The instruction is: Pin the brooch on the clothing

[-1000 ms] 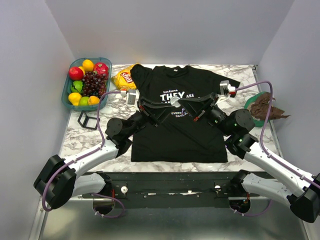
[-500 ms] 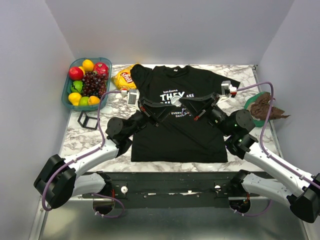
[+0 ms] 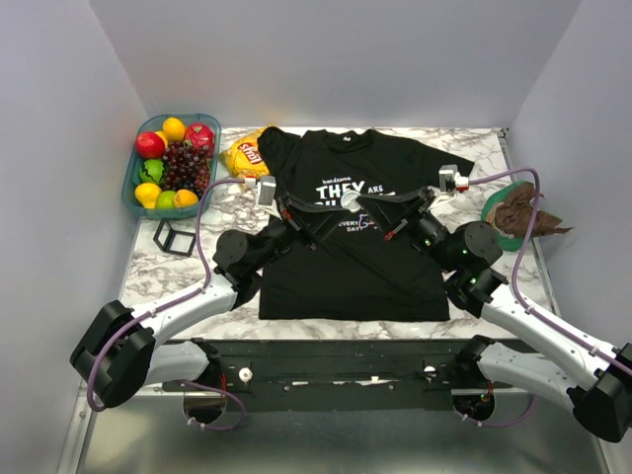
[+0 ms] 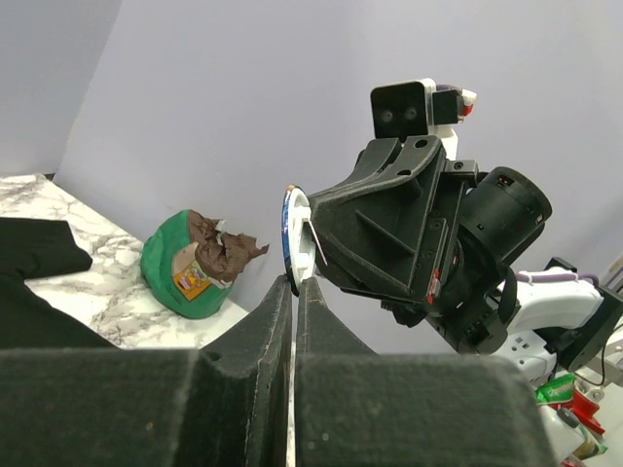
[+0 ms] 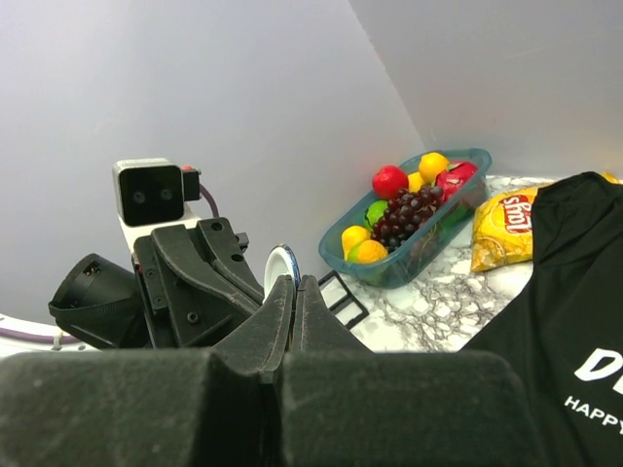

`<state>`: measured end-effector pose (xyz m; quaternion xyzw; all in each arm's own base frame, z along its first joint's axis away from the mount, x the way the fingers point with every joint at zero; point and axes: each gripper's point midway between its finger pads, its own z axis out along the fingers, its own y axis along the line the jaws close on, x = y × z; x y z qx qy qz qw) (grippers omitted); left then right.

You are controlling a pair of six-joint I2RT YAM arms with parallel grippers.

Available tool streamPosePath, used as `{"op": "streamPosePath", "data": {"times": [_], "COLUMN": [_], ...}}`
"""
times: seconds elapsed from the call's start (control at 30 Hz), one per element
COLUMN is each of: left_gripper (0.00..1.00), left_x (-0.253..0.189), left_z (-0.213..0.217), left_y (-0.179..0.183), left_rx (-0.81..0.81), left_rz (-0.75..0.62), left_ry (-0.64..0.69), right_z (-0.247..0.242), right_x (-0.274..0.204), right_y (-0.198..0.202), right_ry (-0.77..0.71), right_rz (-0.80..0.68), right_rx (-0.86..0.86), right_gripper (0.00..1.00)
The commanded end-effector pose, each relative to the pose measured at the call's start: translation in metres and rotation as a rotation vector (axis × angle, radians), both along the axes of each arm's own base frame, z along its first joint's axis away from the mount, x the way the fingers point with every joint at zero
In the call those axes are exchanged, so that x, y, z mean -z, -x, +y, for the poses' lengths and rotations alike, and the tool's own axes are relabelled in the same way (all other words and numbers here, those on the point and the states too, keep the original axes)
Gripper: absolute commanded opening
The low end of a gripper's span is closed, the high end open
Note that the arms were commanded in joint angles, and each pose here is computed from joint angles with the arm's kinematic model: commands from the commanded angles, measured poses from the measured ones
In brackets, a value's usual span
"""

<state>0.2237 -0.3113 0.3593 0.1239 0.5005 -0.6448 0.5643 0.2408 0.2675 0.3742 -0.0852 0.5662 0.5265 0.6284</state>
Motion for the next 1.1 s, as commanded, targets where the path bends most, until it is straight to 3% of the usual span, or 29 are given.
{"op": "streamPosePath", "data": {"times": [0.0,0.2,0.37,0.53,0.67,0.73,0.9,1.07], "left_gripper": [0.11,0.11,0.0,0.0,0.0,0.0,0.0,0.0], "left_x": [-0.026,-0.028,-0.025,-0.014,0.02,0.027,0.053,0.079], "left_z": [-0.001,-0.001,-0.001,0.0,0.001,0.008,0.02,0.023], "left_y": [0.002,0.004,0.002,-0.001,-0.015,-0.021,-0.032,-0.034], "left_rx": [-0.005,-0.005,-0.014,-0.029,-0.098,-0.135,-0.164,-0.129], "left_rz": [-0.074,-0.083,-0.078,-0.046,0.047,0.066,0.141,0.208], "left_ry": [0.046,0.048,0.039,0.014,-0.115,-0.153,-0.246,-0.351], "right_z": [0.009,0.01,0.009,0.005,-0.004,-0.008,-0.019,-0.032], "right_x": [0.026,0.037,0.053,0.069,0.073,0.073,0.072,0.071], "right_y": [0.005,0.005,0.005,0.001,-0.003,-0.006,-0.009,-0.008], "right_ry": [0.05,0.065,0.087,0.106,0.136,0.153,0.182,0.22], "right_rz": [0.058,0.083,0.115,0.149,0.172,0.172,0.166,0.149], "right_rx": [-0.045,-0.05,-0.048,-0.016,0.04,0.068,0.122,0.174], "right_gripper": [0.01,0.01,0.01,0.01,0.01,0.06,0.35,0.54]}}
